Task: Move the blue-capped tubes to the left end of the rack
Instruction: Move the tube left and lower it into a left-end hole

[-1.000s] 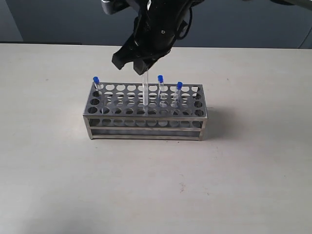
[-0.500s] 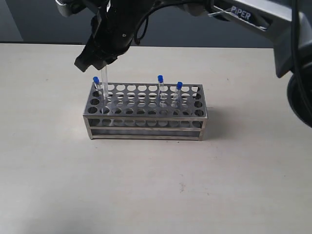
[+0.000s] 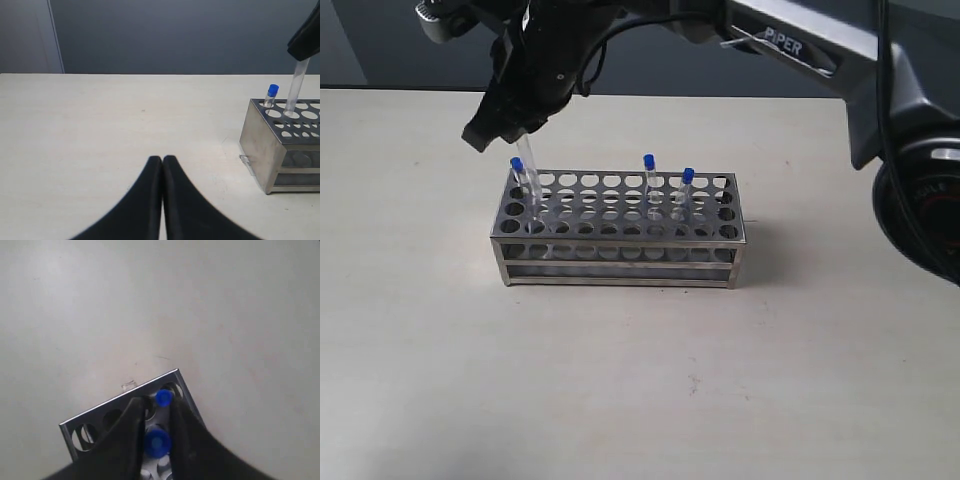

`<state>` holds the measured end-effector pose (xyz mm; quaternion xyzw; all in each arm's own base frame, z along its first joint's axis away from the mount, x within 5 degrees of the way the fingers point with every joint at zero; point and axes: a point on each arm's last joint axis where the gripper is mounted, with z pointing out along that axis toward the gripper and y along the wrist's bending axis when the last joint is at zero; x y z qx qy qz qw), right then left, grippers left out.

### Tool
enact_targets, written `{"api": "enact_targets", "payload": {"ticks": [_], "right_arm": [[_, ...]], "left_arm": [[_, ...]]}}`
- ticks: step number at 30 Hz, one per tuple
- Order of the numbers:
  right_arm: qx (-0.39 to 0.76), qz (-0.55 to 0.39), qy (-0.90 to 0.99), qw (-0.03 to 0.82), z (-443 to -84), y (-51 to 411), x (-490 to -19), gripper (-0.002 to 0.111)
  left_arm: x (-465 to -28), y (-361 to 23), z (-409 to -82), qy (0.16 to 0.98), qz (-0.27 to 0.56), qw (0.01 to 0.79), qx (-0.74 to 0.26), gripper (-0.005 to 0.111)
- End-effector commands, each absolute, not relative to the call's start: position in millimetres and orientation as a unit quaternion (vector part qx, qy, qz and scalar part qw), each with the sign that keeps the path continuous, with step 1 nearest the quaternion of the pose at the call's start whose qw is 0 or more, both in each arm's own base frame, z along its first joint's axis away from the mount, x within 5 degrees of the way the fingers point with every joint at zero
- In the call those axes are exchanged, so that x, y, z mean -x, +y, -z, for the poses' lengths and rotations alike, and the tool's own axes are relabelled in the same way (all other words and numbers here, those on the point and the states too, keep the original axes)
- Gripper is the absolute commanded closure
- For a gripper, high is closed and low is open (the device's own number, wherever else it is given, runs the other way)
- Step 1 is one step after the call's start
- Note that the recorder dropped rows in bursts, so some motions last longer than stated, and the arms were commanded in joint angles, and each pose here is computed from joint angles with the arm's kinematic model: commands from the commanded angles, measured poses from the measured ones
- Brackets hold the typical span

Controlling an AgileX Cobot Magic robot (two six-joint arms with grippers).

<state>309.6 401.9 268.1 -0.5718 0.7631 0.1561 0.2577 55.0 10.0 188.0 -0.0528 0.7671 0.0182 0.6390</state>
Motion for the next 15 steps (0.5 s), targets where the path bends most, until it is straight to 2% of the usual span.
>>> {"api": "enact_targets", "payload": {"ticks": [1,8,15], "right_arm": [[0.574,-0.166,0.752,0.279,-290.7,403.0,-304.8,0.109],[0.572,-0.165,0.753,0.28,-283.6,405.9,-307.4,0.109],[0.575,-0.162,0.761,0.253,-256.4,411.8,-311.6,0.109]], "left_arm": [[-54.8,9.5,-189.5,0.764,-0.015,0.643,0.05,0.106],[-54.8,9.5,-189.5,0.764,-0.015,0.643,0.05,0.106],[-54.8,9.5,-189.5,0.764,-0.015,0.643,0.05,0.106]]}}
